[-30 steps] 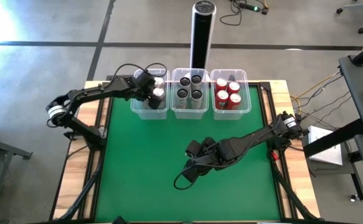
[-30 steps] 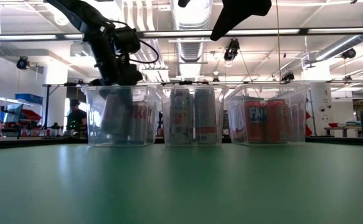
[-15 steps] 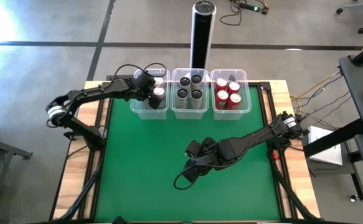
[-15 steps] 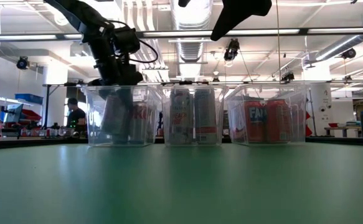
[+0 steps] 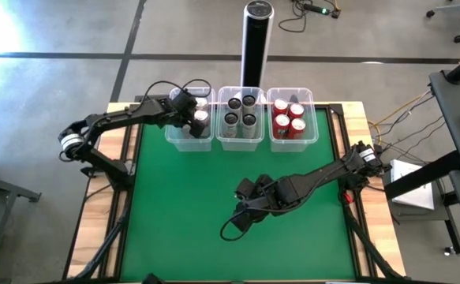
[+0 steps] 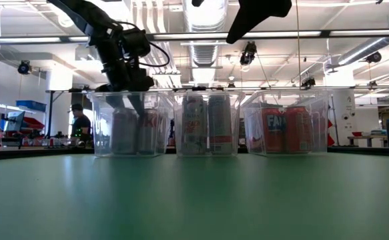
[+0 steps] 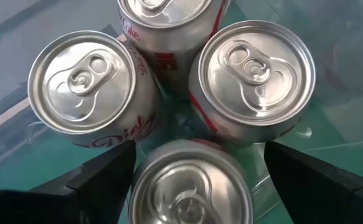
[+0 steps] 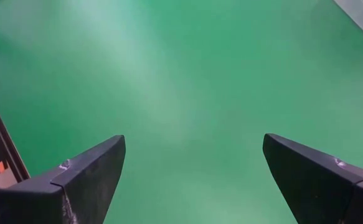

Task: Sort soda cans
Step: Put the silver can into the top left transparent bin

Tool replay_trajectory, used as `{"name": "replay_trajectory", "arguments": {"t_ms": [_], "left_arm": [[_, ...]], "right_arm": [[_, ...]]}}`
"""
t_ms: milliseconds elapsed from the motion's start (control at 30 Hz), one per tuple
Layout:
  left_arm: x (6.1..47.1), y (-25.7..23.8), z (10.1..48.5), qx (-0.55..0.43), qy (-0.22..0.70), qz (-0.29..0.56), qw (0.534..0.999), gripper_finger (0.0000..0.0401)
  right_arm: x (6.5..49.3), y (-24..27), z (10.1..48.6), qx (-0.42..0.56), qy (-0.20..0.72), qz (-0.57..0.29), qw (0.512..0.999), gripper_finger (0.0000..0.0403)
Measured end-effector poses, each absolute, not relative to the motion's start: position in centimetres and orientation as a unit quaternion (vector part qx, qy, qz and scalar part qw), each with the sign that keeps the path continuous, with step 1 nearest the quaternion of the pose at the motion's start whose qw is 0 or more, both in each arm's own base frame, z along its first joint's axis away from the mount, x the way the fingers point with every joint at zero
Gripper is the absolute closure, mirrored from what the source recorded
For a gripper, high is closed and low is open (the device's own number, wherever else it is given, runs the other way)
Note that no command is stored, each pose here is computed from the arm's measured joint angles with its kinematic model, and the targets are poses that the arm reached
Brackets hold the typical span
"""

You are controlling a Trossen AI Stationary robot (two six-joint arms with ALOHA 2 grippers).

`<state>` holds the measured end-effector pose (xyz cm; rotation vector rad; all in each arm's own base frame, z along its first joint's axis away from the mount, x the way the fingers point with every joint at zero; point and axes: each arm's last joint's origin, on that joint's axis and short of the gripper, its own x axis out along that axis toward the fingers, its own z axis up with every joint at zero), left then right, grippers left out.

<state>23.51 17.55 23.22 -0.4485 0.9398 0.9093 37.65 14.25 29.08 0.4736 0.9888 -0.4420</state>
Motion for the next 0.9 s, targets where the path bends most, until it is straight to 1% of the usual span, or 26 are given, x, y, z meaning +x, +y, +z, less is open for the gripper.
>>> {"name": "replay_trajectory", "arguments": {"t_ms": [133, 300, 400, 567, 700, 800, 900], "left_arm": [[23.6, 17.7, 23.7, -0.206, 0.433, 0.419, 0.771, 0.0065], [24.1, 18.0, 25.9, -0.203, 0.421, 0.422, 0.777, 0.0065], [24.1, 18.0, 28.1, -0.198, 0.412, 0.421, 0.784, 0.0065], [23.4, 17.5, 32.9, -0.183, 0.366, 0.419, 0.811, 0.0065], [22.1, 16.3, 36.7, -0.182, 0.306, 0.391, 0.849, 0.0065], [21.0, 15.0, 38.9, -0.174, 0.259, 0.328, 0.892, 0.0065], [20.2, 13.8, 40.0, -0.166, 0.212, 0.265, 0.926, 0.0065]], "right_arm": [[37.7, 14.3, 29.1, 0.224, 0.467, -0.208, 0.83, 0.0028], [37.6, 14.4, 29.1, 0.225, 0.465, -0.209, 0.83, 0.0028], [37.5, 14.3, 29.5, 0.226, 0.451, -0.213, 0.836, 0.0028], [37.1, 13.6, 31.9, 0.213, 0.405, -0.195, 0.867, 0.0028], [36.9, 12.0, 33.6, 0.182, 0.376, -0.19, 0.888, 0.0028], [36.6, 10.3, 35.7, 0.151, 0.327, -0.202, 0.911, 0.0028], [36.4, 8.2, 38.0, 0.124, 0.276, -0.202, 0.932, 0.0028]]}}
